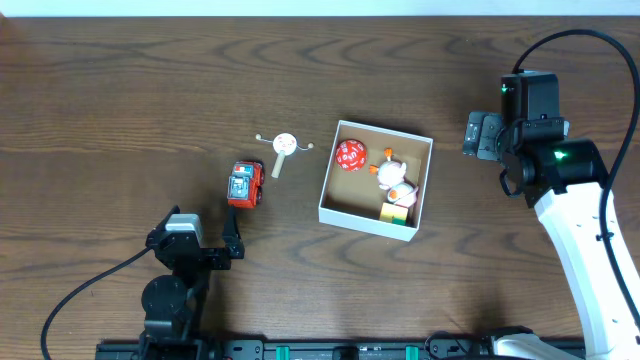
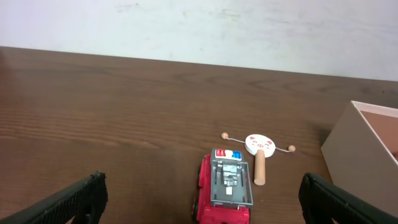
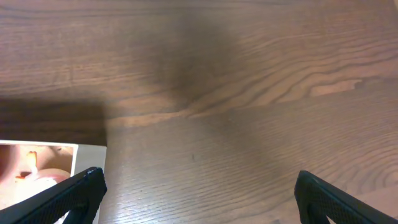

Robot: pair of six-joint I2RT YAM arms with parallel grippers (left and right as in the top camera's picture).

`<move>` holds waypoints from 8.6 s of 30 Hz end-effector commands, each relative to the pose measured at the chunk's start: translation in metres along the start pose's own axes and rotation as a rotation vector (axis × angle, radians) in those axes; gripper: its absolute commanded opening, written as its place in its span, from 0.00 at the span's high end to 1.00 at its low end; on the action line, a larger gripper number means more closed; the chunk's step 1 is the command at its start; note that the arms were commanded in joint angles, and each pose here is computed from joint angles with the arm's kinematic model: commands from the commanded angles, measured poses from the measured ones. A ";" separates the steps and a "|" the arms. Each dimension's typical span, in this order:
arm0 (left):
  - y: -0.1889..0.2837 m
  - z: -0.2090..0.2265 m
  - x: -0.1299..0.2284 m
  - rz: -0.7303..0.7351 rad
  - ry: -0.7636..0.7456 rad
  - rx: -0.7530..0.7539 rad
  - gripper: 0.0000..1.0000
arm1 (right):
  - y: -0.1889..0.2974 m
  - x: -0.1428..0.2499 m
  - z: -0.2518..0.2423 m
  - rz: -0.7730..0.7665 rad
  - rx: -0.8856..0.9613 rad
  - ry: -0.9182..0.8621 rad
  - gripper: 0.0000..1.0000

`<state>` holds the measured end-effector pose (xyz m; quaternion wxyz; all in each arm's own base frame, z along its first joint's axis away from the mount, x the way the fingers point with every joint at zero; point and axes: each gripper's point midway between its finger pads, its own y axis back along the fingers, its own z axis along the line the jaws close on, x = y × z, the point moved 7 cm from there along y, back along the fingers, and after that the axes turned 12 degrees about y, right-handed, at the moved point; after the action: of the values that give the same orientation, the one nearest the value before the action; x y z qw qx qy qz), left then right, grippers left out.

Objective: Pack container
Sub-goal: 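Release the ball and lift the right gripper away, then reach the left gripper forward to the red fire truck, then lower the left gripper over the fire truck and grasp it, then carry the fire truck with the left gripper into the box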

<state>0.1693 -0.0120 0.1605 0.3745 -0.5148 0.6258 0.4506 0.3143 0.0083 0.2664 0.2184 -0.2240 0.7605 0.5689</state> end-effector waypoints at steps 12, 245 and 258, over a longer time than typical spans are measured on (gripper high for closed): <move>0.000 0.005 0.003 0.003 -0.019 -0.038 0.02 | 0.005 -0.002 -0.006 -0.015 0.018 -0.029 0.01; -0.086 -0.228 0.055 0.748 -1.133 0.680 0.74 | 0.005 -0.002 -0.006 -0.014 0.018 -0.029 0.01; -0.082 -0.221 0.058 0.795 -1.145 0.667 0.74 | 0.005 -0.002 -0.006 -0.014 0.017 -0.029 0.01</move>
<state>0.2371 -0.2445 0.1571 0.5846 0.2018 0.5783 0.5320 0.3141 0.0083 0.2660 0.2188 -0.2228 0.7604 0.5695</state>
